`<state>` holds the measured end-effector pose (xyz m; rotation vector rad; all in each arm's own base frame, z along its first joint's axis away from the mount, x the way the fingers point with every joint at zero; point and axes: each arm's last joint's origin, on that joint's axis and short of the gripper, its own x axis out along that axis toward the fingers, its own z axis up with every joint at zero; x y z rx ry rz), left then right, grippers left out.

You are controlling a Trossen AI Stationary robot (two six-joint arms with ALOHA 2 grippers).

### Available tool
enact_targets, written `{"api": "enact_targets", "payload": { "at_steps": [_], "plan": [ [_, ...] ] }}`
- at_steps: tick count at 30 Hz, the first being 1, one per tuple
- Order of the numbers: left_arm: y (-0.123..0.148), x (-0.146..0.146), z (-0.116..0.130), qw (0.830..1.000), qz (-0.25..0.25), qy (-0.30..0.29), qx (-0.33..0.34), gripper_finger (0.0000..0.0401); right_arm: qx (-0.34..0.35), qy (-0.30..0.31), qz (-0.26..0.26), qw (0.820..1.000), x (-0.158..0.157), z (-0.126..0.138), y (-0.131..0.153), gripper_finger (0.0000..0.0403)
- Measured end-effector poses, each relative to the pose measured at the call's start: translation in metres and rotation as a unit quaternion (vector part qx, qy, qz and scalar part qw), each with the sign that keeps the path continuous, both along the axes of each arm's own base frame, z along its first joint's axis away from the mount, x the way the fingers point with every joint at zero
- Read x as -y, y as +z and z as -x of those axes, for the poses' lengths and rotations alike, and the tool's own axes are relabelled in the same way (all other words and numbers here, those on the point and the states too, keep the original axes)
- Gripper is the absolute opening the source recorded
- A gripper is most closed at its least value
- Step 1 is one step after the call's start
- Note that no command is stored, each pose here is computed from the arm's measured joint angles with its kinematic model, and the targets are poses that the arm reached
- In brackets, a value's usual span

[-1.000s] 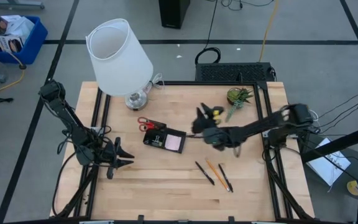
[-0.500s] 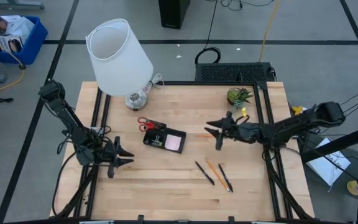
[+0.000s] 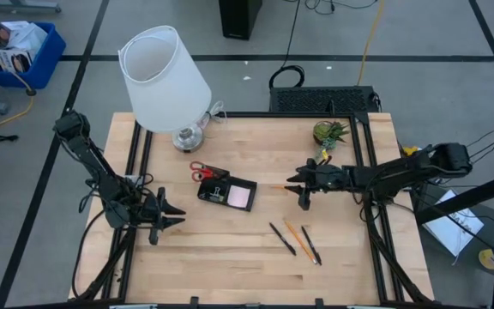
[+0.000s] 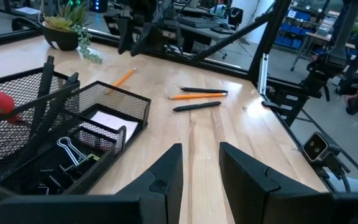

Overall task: Pick and place office supplies into organizer
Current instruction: Put the top orange pencil into the black desk organizer

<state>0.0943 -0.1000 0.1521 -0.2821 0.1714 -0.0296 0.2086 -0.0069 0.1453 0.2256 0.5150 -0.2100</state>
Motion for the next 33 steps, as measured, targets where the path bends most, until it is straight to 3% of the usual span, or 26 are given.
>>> {"api": "enact_targets", "payload": {
  "at_steps": [12,17,26,33],
  "plan": [
    [0.000,0.000,0.000,1.000,-0.003,0.000,0.000,0.0108,-0.084,0.029,0.029,0.996,0.005,-0.033,-0.017,0.0197],
    [0.000,0.000,0.000,1.000,0.000,0.000,-0.001,0.0108,-0.095,0.034,0.032,0.994,0.012,-0.047,-0.021,0.0193],
    [0.000,0.000,0.000,1.000,-0.001,0.000,-0.002,0.0108,-0.133,0.025,0.023,0.991,0.029,-0.051,-0.042,0.0175],
    [0.000,0.000,0.000,1.000,-0.001,0.000,-0.002,0.0108,-0.125,0.033,0.014,0.992,0.032,-0.056,-0.053,0.0162]
  ]
}}
